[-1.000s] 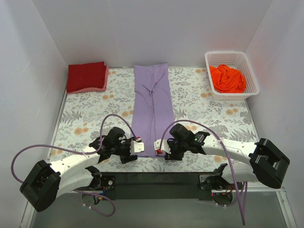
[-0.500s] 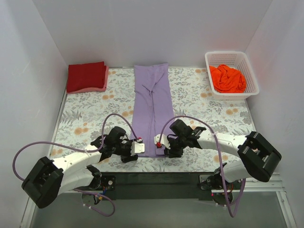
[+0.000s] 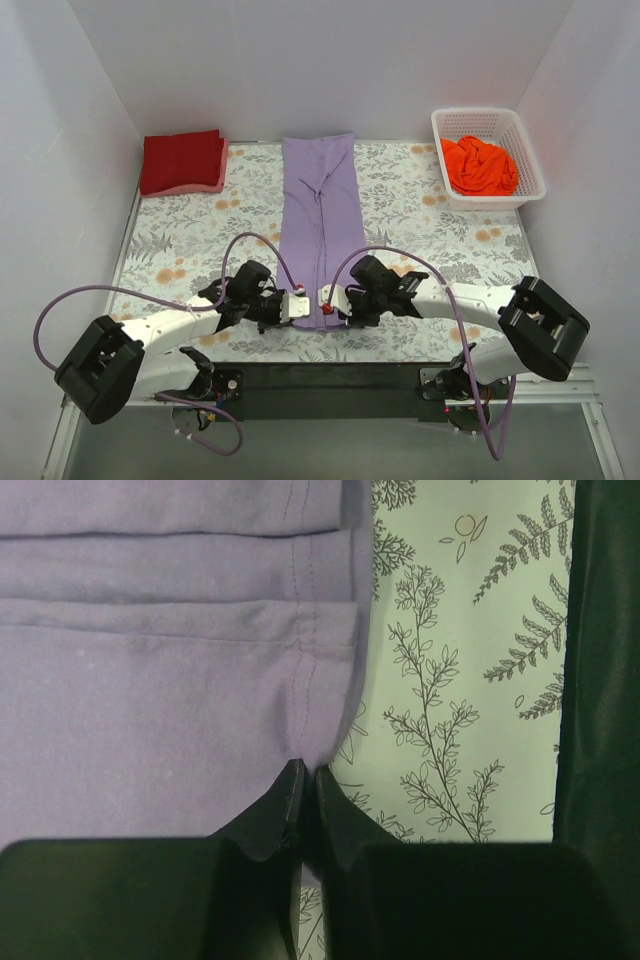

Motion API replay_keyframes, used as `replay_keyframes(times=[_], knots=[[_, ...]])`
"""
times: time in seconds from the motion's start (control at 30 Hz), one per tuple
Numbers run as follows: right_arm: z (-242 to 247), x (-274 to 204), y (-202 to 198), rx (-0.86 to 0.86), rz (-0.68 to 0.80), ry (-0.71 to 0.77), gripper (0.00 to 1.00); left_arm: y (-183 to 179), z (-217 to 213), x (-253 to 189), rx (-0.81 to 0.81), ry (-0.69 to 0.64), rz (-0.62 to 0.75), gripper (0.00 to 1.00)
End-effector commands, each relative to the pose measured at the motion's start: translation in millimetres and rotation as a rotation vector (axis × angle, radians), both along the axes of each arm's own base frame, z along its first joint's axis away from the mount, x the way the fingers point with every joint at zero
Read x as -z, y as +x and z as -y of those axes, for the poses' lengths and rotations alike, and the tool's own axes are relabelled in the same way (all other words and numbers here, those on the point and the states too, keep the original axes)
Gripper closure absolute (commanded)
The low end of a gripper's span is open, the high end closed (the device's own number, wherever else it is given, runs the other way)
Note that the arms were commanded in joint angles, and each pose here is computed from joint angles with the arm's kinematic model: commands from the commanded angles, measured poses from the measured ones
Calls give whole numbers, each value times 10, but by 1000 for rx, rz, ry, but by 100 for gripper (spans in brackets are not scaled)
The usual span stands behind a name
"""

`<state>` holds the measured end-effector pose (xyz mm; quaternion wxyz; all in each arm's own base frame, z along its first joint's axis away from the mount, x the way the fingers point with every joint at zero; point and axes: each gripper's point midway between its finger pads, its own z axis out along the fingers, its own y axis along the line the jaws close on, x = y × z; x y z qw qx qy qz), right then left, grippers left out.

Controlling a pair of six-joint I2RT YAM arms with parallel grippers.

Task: Fold and stack the t-shirts
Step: Fold the tshirt

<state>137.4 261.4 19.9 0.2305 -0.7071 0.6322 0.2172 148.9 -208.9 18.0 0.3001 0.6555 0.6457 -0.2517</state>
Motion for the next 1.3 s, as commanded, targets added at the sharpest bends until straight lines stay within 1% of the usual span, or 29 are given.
replay_keyframes(times=[0.0, 0.07, 0.2, 0.33, 0.4, 0.5, 0.53, 0.63, 0.67, 0.77, 0.8, 0.87, 0.9, 0.93, 1.0, 1.03, 1.1, 1.13, 1.17, 1.23, 1.27], knots=[[447, 370, -187, 33, -42, -190, 99, -174, -219, 181, 4, 91, -41, 100], [411, 311, -238, 9, -31, -167, 99, -204, -207, 130, 14, 78, -45, 100], [250, 2, -364, -45, -25, -66, 99, -219, -123, -86, 44, 23, -33, 100], [156, -229, -283, -34, 13, -19, 99, -173, -27, -327, 9, -19, -50, 100], [96, -356, -244, -33, 18, 10, 99, -175, 11, -399, -19, -43, -86, 100], [73, -479, -123, -20, 46, 43, 99, -100, 52, -534, -50, -85, -78, 100], [69, -502, -89, -18, 54, 50, 99, -44, 62, -571, -57, -97, -55, 100], [52, -609, 47, -16, 88, 73, 99, 139, 56, -654, -87, -109, -14, 100], [45, -625, 100, -24, 105, 74, 99, 258, 57, -731, -89, -120, 25, 100], [6, -750, 290, -18, 138, 96, 99, 539, 40, -812, -122, -138, 73, 100], [-11, -801, 406, -23, 162, 103, 99, 652, 70, -914, -124, -158, 95, 100], [-28, -820, 555, -19, 178, 99, 99, 876, 34, -909, -148, -156, 115, 100], [-8, -840, 665, -15, 188, 104, 99, 1006, 52, -1007, -151, -171, 144, 100], [-58, -940, 773, -16, 210, 120, 99, 1107, 70, -974, -153, -173, 145, 100], [-53, -930, 935, -12, 217, 116, 99, 1296, 44, -1011, -165, -176, 177, 100], [-93, -1005, 1034, -31, 250, 127, 99, 1415, 92, -1104, -160, -197, 199, 100], [-72, -950, 1215, -17, 243, 117, 99, 1575, 78, -1024, -162, -182, 192, 100], [-73, -939, 1288, -30, 254, 114, 99, 1689, 106, -1094, -158, -195, 219, 100], [-105, -939, 1408, -29, 259, 113, 99, 1774, 70, -987, -168, -181, 201, 100], [-82, -944, 1597, -16, 264, 120, 99, 1991, 78, -1051, -169, -193, 250, 100], [-113, -916, 1726, -20, 269, 115, 99, 2091, 55, -939, -179, -180, 231, 100]])
